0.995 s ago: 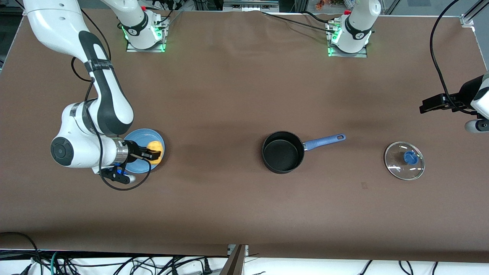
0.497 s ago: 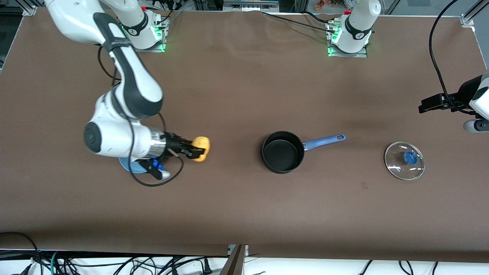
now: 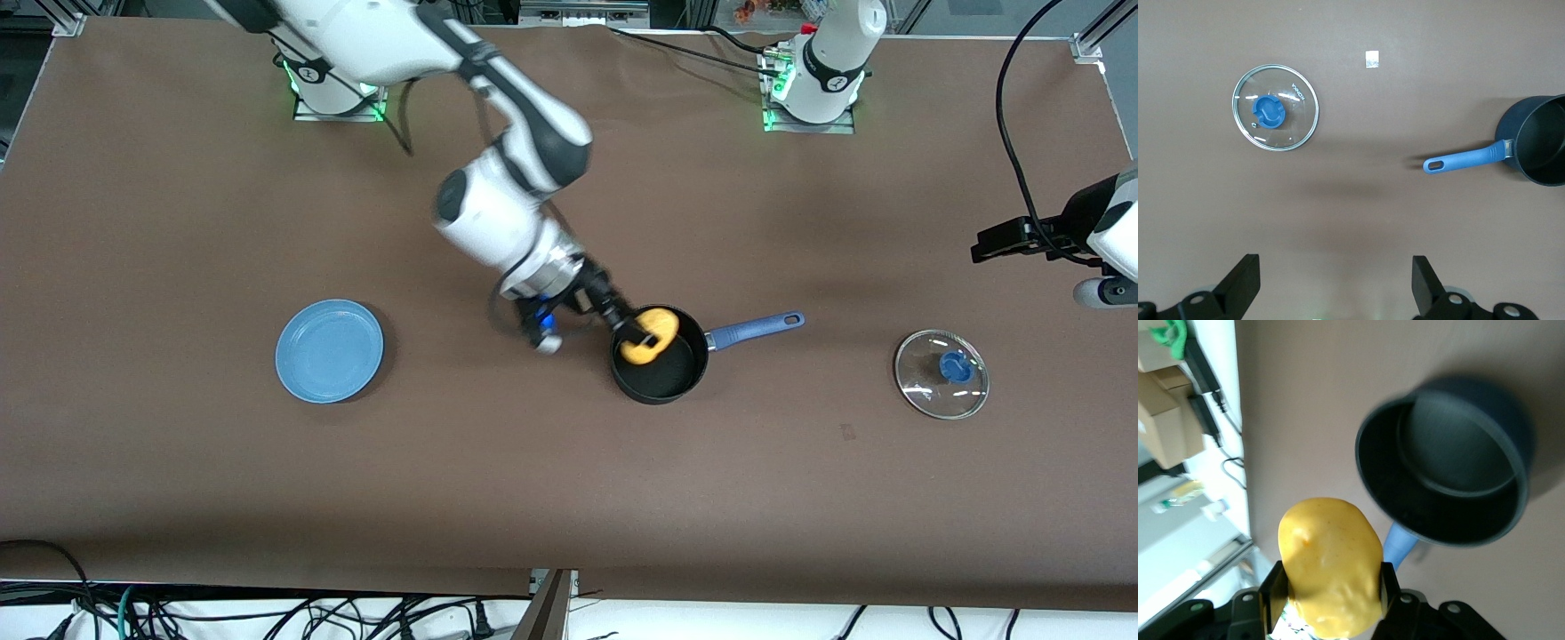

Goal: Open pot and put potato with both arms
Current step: 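Carry the potato with the right gripper over the saucepan, then open the right gripper to drop the potato into the saucepan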

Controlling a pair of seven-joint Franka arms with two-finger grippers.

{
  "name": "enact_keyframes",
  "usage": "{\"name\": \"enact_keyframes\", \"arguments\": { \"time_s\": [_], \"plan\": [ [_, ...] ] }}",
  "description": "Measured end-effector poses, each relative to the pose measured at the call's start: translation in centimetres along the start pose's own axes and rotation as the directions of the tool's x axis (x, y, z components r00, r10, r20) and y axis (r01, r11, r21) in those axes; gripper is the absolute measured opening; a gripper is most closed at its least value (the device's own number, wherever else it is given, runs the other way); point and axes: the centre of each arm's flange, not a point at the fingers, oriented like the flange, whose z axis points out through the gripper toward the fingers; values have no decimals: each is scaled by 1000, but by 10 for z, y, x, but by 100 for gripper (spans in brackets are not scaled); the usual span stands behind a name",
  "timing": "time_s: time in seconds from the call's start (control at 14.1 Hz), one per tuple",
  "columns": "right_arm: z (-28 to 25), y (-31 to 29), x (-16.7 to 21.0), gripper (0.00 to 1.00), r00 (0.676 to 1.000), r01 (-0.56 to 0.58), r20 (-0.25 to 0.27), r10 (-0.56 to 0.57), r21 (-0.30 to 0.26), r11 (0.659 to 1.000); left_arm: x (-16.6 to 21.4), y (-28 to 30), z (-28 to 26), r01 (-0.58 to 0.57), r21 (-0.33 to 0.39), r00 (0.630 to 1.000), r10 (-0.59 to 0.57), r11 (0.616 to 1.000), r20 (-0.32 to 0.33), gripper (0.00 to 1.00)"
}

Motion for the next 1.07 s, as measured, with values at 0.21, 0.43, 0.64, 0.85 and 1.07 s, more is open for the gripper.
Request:
{"name": "enact_keyframes", "arguments": {
  "time_s": [0.21,0.43,0.64,0.85,1.07],
  "plan": [
    [10,9,5,58,1000,-18,-22,18,22,1000,0,-1,0,2,0,1000,-2,1000,1,100],
    [3,-1,17,58,999,-27,-31,28,40,999,1,-2,2,4,0,1000,-4,1000,5,100],
    [4,0,9,84,999,-21,-24,22,39,999,2,-3,3,6,-1,1000,-6,1000,7,100],
    [5,0,5,100,1000,-17,-20,18,41,999,2,-2,3,3,0,1000,-3,1000,7,100],
    [4,-1,5,100,1000,-17,-20,18,44,999,2,-2,3,3,0,1000,-3,1000,8,100]
  ]
}}
